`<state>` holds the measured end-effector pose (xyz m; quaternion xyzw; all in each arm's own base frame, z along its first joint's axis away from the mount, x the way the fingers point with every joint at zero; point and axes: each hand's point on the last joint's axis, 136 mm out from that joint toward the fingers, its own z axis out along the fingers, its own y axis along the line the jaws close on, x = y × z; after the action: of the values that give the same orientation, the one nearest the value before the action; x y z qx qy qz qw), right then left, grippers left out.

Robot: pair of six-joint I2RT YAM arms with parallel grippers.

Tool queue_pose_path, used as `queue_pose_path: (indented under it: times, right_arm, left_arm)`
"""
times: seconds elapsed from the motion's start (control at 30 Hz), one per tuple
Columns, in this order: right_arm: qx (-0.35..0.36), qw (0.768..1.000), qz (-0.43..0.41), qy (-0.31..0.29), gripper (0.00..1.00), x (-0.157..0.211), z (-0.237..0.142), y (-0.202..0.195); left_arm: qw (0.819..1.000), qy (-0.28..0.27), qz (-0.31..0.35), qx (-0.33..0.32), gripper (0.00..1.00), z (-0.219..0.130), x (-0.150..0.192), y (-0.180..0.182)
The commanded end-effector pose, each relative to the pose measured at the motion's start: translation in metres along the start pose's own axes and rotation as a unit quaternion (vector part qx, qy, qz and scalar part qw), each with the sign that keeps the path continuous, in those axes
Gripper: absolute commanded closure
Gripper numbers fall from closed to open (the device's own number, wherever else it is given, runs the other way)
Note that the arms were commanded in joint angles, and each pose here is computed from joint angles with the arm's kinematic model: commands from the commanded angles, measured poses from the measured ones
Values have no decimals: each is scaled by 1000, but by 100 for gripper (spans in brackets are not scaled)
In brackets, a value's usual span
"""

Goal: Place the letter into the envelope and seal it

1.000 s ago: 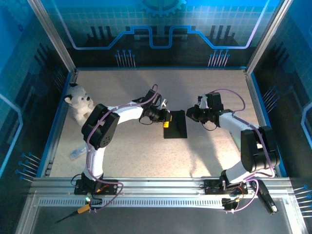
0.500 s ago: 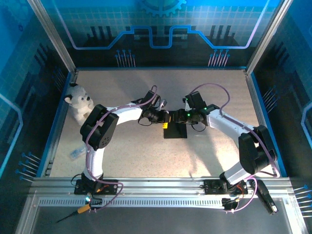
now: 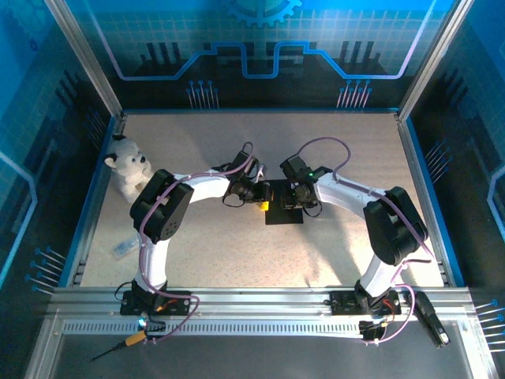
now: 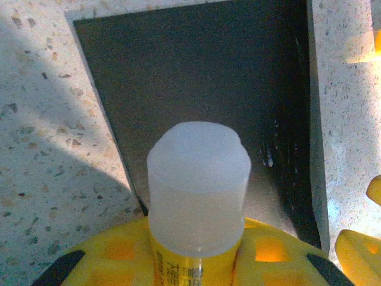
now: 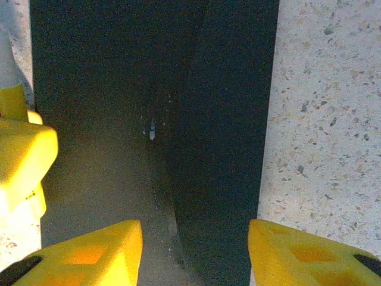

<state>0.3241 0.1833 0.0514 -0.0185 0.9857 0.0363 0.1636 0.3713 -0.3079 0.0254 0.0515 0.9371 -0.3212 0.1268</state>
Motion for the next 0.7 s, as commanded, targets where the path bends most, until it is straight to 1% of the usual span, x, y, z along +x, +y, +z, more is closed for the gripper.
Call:
queue_pose_path:
  times: [0.0, 0.1, 0.3, 0.53, 0.67]
  right_arm:
    - [37, 999, -19, 3, 49, -2, 1, -1]
    - [62, 998, -27, 7, 48, -1, 5, -6]
    - [84, 996, -34, 9, 48, -1, 12, -12]
    - [91, 995, -37, 13, 47, -3, 18, -15]
    - [96, 995, -34, 7, 48, -7, 15, -20]
  left_arm:
    - [1000, 7, -7, -4, 100, 9, 8, 7]
    - [1000, 9, -9, -4, 100, 11, 11, 9]
    - [1000, 13, -7, -6, 100, 12, 15, 12]
    - [1000, 16, -2, -8, 100, 11, 18, 13]
    - [1000, 18, -1, -7, 100, 11, 19, 13]
